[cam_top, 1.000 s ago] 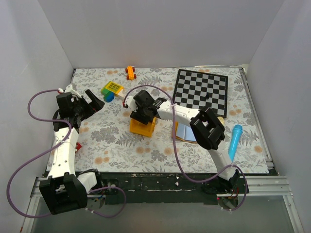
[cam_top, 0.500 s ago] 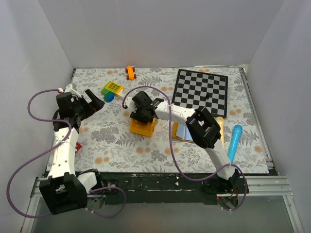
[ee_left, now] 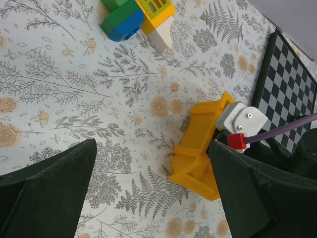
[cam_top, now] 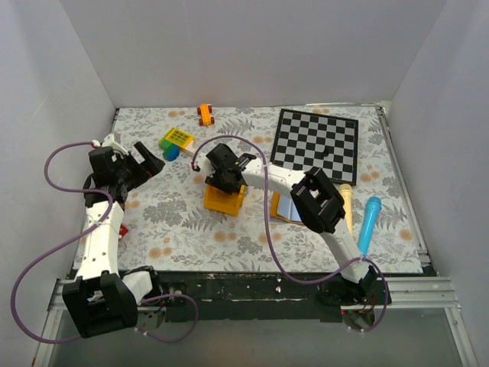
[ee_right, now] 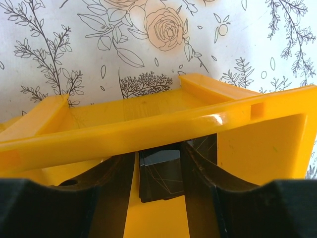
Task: Put the credit cards into the card holder
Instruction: Pick up the credit card from the storage box.
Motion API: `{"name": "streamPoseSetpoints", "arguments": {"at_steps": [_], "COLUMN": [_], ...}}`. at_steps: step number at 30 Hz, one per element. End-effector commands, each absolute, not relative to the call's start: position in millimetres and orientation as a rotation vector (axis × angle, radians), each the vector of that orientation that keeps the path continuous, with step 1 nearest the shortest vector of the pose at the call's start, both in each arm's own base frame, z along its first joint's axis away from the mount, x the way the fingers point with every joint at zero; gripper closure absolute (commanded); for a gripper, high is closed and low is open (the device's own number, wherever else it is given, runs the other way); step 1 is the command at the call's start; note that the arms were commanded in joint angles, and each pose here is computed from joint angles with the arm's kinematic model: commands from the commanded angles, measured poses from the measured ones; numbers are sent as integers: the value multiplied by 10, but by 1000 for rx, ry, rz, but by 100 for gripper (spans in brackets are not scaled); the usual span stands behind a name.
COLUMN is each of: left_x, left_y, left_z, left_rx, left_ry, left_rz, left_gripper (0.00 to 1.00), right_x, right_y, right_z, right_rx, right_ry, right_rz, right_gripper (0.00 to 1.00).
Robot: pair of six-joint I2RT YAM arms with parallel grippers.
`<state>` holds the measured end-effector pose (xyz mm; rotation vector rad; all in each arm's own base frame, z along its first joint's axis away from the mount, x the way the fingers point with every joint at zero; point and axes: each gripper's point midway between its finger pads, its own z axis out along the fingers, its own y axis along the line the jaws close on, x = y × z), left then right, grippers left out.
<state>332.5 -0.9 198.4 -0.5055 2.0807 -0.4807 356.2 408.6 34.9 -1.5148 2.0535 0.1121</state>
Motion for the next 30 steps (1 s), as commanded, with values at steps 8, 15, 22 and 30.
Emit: {"name": "streamPoseSetpoints", "arguments": {"at_steps": [8,15,22,30], "left_x": [3317,3317,3313,3311], "left_y": [-12,-10,-19,-19], "left_z": [2039,2040,2038,2032], "left_rx": [-487,-489,-486,-487], "left_ry": [2058,2058,2058,2060], "left_rz": [-493,-494,-497,-497], "left_gripper": [2,2,2,2], "right_x": [3446,3444,3480,3560], "right_y": [3969,3995,3984,3962], "right_z": [343,557,754,883], "right_rx": [-1496,-1465,-1437,-1416], "right_ry": [2112,2089,2063,2038], "right_rz": [120,147,133,86], "right_gripper": [80,87,89,89]}}
